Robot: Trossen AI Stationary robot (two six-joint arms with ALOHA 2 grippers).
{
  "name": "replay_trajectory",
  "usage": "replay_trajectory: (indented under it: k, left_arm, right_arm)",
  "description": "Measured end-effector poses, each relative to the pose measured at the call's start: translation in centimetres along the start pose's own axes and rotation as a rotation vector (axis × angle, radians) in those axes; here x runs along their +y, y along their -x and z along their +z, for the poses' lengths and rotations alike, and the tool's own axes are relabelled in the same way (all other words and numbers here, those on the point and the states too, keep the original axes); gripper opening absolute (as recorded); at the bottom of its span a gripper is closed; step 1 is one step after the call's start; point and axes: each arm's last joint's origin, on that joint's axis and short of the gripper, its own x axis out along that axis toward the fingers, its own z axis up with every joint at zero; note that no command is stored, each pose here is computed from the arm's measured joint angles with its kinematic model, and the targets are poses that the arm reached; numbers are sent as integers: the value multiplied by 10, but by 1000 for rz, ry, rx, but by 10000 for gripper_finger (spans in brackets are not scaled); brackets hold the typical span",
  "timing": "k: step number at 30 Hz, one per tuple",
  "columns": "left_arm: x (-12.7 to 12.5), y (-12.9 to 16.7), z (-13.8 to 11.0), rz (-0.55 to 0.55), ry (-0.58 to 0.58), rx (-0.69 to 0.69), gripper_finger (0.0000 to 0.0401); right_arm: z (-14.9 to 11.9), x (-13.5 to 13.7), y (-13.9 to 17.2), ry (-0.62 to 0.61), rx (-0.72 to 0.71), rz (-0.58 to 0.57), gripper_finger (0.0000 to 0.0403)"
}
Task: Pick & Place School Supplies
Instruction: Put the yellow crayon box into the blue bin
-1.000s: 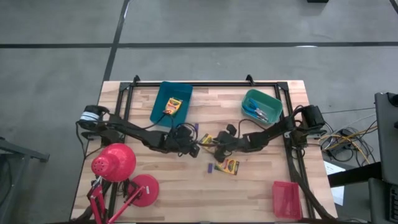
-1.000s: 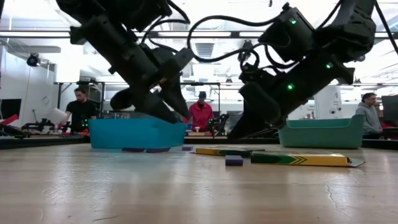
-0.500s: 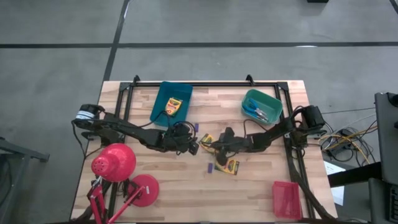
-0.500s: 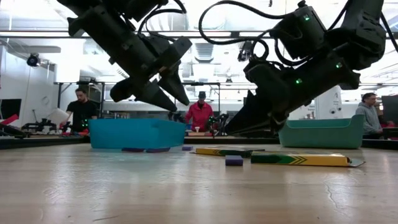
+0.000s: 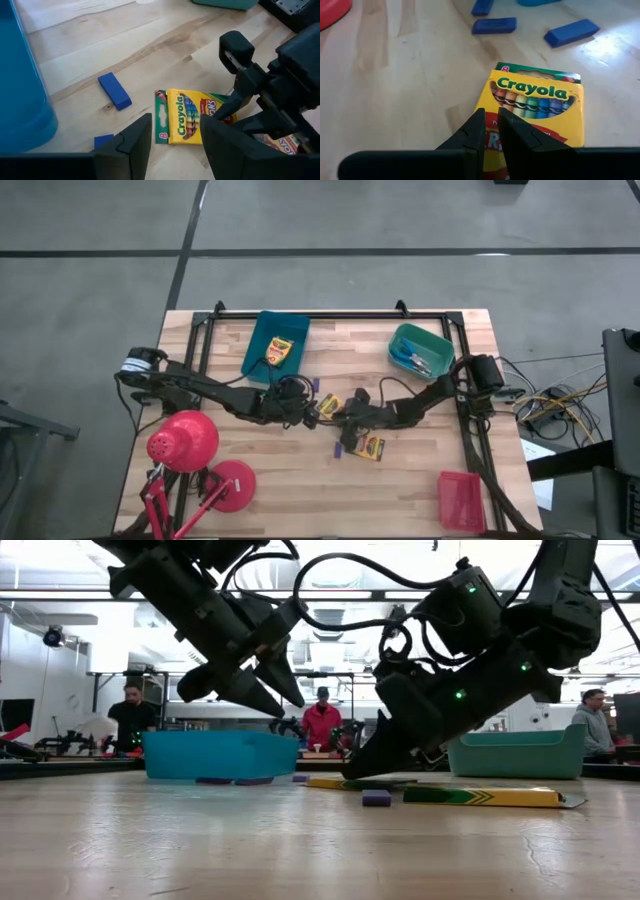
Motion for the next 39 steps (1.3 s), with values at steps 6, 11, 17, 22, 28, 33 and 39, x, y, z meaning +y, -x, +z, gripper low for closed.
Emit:
replay_trajectory:
  k: [6,11,17,22,28,33,39]
  left_arm:
    - [0,1,0,4,0,-3,172]
    - [0,1,1,5,2,-4,172]
    - [0,1,1,5,3,-7,172]
    - [0,1,1,5,3,-7,172]
    - [0,1,1,7,1,-6,172]
    - [1,1,0,13,0,-4,172]
    - [1,1,0,13,2,-5,172]
  right_arm:
    - [6,-8,-5,-116,-28,-89,52]
    - [8,-15,-7,-207,-23,-136,52]
    - [11,-12,-7,-174,-84,-127,52]
    - [17,-8,-3,-133,-105,-106,52]
    - [20,-8,4,-89,-69,-135,52]
    - [13,-15,10,-77,29,-238,52]
    - [8,-17,12,-116,85,-263,52]
